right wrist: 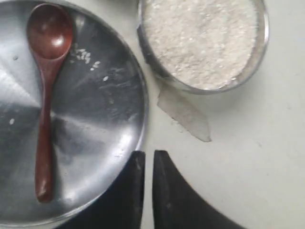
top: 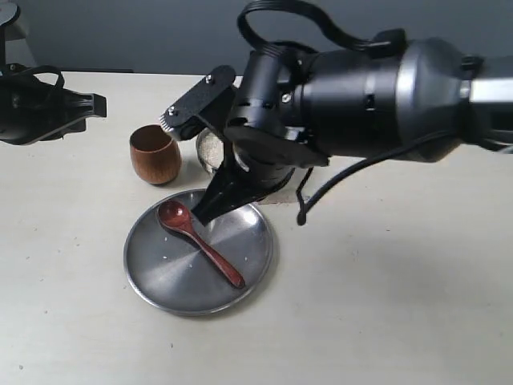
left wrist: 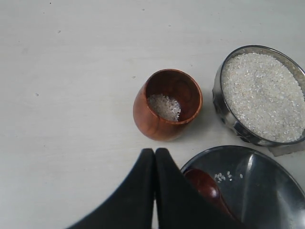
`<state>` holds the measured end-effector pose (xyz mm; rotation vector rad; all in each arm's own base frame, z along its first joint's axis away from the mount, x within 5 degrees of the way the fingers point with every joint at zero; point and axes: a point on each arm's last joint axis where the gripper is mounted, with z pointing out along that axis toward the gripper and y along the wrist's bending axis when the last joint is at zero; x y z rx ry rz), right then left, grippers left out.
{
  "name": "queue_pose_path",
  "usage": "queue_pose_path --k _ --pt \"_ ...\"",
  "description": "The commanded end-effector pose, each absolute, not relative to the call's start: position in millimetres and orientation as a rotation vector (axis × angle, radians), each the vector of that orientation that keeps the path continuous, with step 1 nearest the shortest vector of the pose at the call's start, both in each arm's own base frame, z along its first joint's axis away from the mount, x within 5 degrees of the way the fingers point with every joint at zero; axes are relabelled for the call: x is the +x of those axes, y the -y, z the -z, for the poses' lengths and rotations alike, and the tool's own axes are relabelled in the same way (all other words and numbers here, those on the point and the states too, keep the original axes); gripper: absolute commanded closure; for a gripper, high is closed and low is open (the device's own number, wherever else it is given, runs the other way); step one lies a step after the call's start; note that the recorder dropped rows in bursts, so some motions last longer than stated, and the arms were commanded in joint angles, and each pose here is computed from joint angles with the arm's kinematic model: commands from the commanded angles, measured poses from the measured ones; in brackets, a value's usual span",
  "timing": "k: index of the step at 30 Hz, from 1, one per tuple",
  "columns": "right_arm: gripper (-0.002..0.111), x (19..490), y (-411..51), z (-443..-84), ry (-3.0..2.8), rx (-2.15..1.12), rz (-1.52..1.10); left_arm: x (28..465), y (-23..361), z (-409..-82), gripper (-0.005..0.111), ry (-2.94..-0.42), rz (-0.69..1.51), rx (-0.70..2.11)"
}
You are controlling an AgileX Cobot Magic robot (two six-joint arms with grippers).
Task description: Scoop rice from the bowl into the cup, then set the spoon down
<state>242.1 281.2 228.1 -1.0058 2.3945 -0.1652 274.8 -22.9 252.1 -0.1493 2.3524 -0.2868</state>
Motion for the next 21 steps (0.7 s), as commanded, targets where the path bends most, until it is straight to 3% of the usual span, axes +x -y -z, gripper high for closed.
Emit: queue_pose_path --k 1,11,21 --pt "0.108 231.4 -253.6 -243.1 -2.338 -0.827 0.156 275.8 23.4 -253.1 0.106 -2.345 0.284 -0.145" --pt "0.108 181.0 -163.4 -217.8 -2.245 -0.655 0.231 275.8 23.4 -253.1 0.106 -2.345 0.284 -0.145" --pt "0.108 163.1 -120.8 -222.7 -2.209 -0.493 0.348 275.8 23.4 -253.1 0.106 -2.345 0.284 -0.145"
